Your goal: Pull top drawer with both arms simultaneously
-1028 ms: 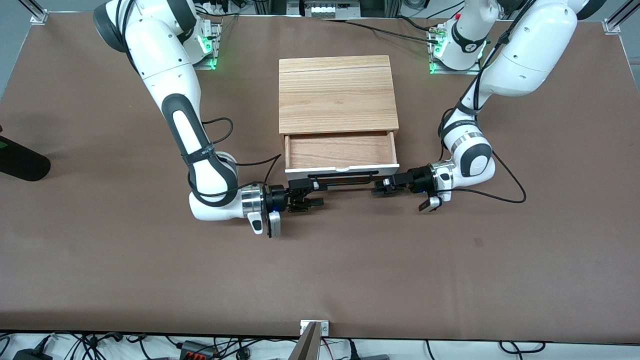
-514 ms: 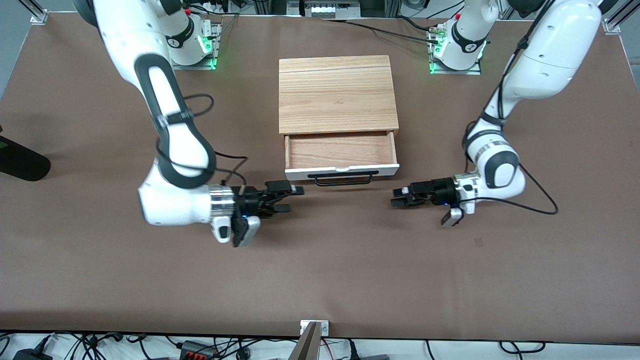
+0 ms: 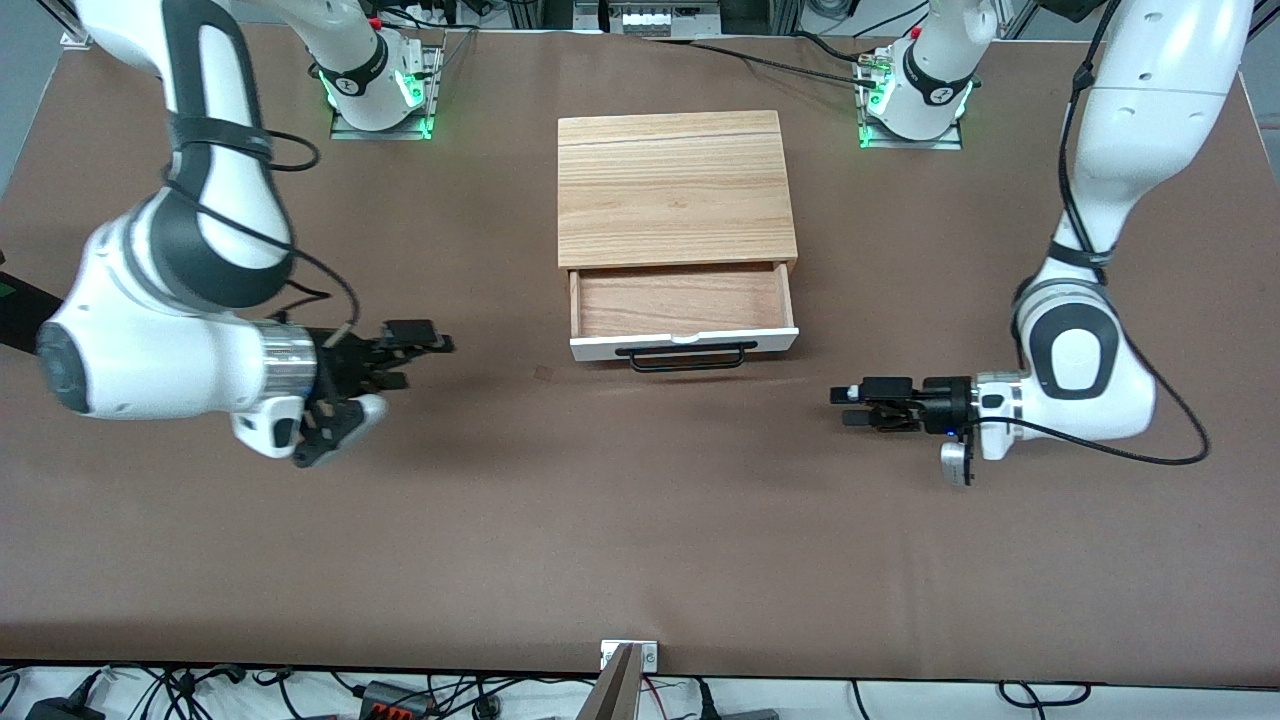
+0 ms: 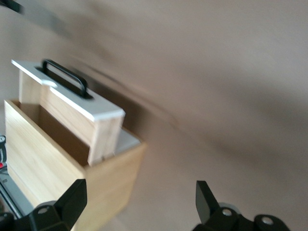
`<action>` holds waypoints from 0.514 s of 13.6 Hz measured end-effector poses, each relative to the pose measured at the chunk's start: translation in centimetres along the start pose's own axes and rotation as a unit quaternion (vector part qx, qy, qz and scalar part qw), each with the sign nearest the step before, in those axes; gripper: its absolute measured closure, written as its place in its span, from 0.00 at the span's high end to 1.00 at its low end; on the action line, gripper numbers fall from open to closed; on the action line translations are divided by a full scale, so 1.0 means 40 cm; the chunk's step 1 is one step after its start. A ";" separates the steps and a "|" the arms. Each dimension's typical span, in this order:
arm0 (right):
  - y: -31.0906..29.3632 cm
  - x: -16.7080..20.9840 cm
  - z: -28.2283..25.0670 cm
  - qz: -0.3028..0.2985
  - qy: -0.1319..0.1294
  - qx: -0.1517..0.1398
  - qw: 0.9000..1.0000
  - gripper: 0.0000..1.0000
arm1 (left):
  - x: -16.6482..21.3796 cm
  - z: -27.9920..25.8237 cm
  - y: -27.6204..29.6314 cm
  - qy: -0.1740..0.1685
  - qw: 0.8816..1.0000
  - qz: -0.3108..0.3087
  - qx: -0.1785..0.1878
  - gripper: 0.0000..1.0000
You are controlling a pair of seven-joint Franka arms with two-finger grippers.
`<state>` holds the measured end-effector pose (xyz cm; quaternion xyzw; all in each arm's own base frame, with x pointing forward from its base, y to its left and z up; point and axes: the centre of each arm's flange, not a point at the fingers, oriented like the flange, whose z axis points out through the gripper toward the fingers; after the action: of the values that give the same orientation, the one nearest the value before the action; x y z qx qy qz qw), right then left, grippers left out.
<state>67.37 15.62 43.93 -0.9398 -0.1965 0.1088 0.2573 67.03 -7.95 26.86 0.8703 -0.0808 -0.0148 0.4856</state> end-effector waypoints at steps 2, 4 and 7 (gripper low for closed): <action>0.065 -0.044 -0.057 0.038 -0.005 -0.007 0.999 1.00 | 0.008 -0.070 0.065 -0.026 0.997 -0.003 0.078 1.00; 0.088 -0.055 -0.075 0.111 -0.001 -0.011 0.994 1.00 | -0.004 -0.138 0.121 -0.052 0.986 -0.001 0.156 1.00; 0.069 -0.040 -0.069 0.186 0.010 -0.020 0.982 1.00 | -0.030 -0.251 0.169 -0.088 0.957 0.017 0.275 1.00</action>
<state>67.63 11.56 44.97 -0.9661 -0.0175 0.1411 0.2154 66.05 -2.80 37.83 0.9639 -0.1385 -0.0605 0.2191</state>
